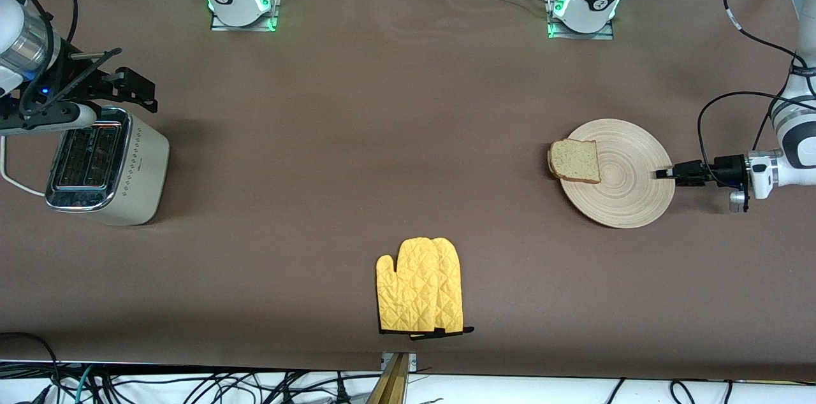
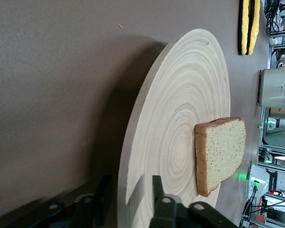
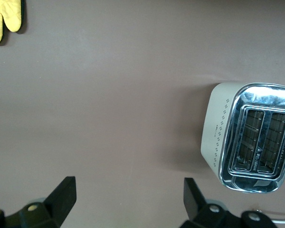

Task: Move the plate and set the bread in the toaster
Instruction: 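Lower the left gripper to the wooden plate's rim, then push the wooden plate with the left gripper toward the table middle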

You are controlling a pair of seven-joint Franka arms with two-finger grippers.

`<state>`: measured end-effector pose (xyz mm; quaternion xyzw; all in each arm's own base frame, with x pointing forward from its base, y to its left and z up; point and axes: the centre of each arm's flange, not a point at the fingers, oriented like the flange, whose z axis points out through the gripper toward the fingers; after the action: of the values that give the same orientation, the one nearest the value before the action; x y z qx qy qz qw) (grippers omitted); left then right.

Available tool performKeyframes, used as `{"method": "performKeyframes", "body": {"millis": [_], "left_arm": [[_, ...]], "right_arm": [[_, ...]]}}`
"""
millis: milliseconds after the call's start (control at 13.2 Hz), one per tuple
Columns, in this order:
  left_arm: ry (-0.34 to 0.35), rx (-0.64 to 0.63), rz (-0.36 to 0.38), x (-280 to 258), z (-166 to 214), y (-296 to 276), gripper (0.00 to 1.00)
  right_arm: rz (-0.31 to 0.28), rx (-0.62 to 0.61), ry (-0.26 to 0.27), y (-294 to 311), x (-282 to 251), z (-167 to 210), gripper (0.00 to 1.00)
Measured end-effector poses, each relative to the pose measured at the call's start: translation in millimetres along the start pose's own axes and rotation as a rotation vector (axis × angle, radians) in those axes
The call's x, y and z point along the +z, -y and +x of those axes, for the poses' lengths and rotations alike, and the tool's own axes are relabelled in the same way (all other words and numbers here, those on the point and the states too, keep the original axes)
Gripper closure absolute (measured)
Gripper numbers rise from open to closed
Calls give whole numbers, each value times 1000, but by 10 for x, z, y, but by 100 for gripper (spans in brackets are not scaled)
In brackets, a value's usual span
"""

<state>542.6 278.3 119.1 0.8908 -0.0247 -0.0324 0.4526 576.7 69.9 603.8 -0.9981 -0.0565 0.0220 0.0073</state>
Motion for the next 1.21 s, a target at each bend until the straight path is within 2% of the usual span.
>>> {"method": "performKeyframes", "body": {"millis": [152, 227, 455, 682, 1213], "left_arm": [[2, -1, -14, 9, 1, -14, 85], [1, 1, -17, -2, 11, -27, 89], [1, -18, -19, 12, 49, -61, 89], [14, -58, -55, 237, 275, -321, 89], [36, -51, -202, 1438, 939, -1231, 89]], "right_arm": [[0, 0, 0, 0, 0, 0, 0], [0, 0, 0, 0, 0, 0, 0], [0, 0, 0, 0, 0, 0, 0], [0, 0, 0, -2, 0, 0, 0], [0, 0, 0, -3, -1, 0, 0]]}}
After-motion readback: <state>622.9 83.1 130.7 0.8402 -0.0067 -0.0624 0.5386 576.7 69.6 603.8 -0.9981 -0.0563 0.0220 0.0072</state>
